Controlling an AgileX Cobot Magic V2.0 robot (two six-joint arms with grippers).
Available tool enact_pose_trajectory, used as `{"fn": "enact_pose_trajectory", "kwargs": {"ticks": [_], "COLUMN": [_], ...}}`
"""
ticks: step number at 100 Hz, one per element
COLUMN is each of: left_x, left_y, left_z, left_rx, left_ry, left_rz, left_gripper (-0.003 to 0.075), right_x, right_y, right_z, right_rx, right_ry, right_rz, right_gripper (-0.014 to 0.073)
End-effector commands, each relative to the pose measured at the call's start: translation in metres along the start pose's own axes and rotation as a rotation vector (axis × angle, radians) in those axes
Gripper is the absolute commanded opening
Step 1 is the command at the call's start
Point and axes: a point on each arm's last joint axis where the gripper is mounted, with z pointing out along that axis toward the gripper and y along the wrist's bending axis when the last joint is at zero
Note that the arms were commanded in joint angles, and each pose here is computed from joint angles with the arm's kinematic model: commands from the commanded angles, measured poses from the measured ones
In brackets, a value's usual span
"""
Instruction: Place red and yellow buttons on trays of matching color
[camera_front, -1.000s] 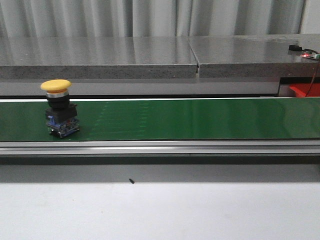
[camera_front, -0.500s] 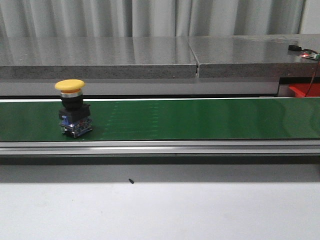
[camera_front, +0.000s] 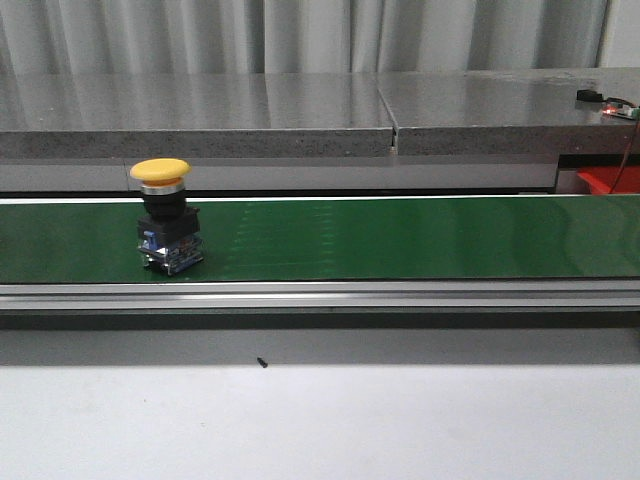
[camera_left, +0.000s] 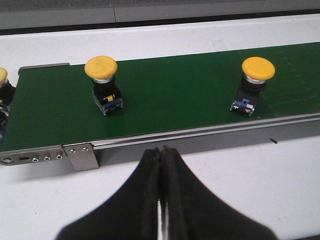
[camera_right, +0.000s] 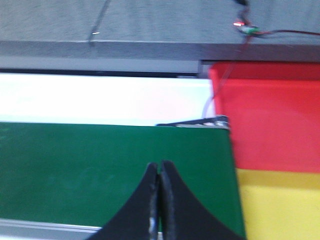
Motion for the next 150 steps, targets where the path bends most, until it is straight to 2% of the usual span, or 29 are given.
{"fn": "enact_pose_trajectory", "kwargs": {"ticks": [1,25,32,44,56,66,89,116,150], "left_x": [-0.014,-0.014,-0.014,-0.014,-0.014,-0.014,-0.014,-0.014,-0.014], "left_y": [-0.001,-0.001,-0.001,-0.001,-0.001,-0.001,-0.001,-0.001,-0.001], "left_z": [-0.004,-0.004,-0.004,-0.004,-0.004,-0.004,-0.004,-0.004,-0.004], "left_rx": [0.005,0.005,0.005,0.005,0.005,0.005,0.005,0.005,0.005], "left_ry": [-0.093,-0.093,-0.093,-0.093,-0.093,-0.093,-0.093,-0.093,-0.093], "left_rz": [-0.001,-0.001,-0.001,-0.001,-0.001,-0.001,-0.001,-0.001,-0.001], "left_gripper": [-0.0019,-0.0019,-0.0019,-0.0019,-0.0019,-0.0019,-0.0019,-0.0019,-0.0019], "right_x": [-0.023,-0.037,-0.041,-0.044,-0.047,-0.052,-0.061,-0.059,-0.041], "right_y": [0.012,0.052,0.064,0.084,0.102,0.117,0.156,0.196,0.221], "right_z": [0.003,0.028,0.035,0.049,0.064,0.075,0.092,0.116,0.147], "right_rx": [-0.063,-0.217,-0.254,-0.304,-0.332,-0.353,-0.456,-0.655,-0.702], "right_ry": [-0.069,0.073,0.115,0.178,0.244,0.299,0.404,0.52,0.56], "right_rz": [-0.075,-0.191,-0.223,-0.252,-0.284,-0.305,-0.409,-0.504,-0.591], "right_gripper": [-0.0066,-0.0061,-0.002,0.0141,0.0414,0.0563,0.0494,0.0489,0.0489]}}
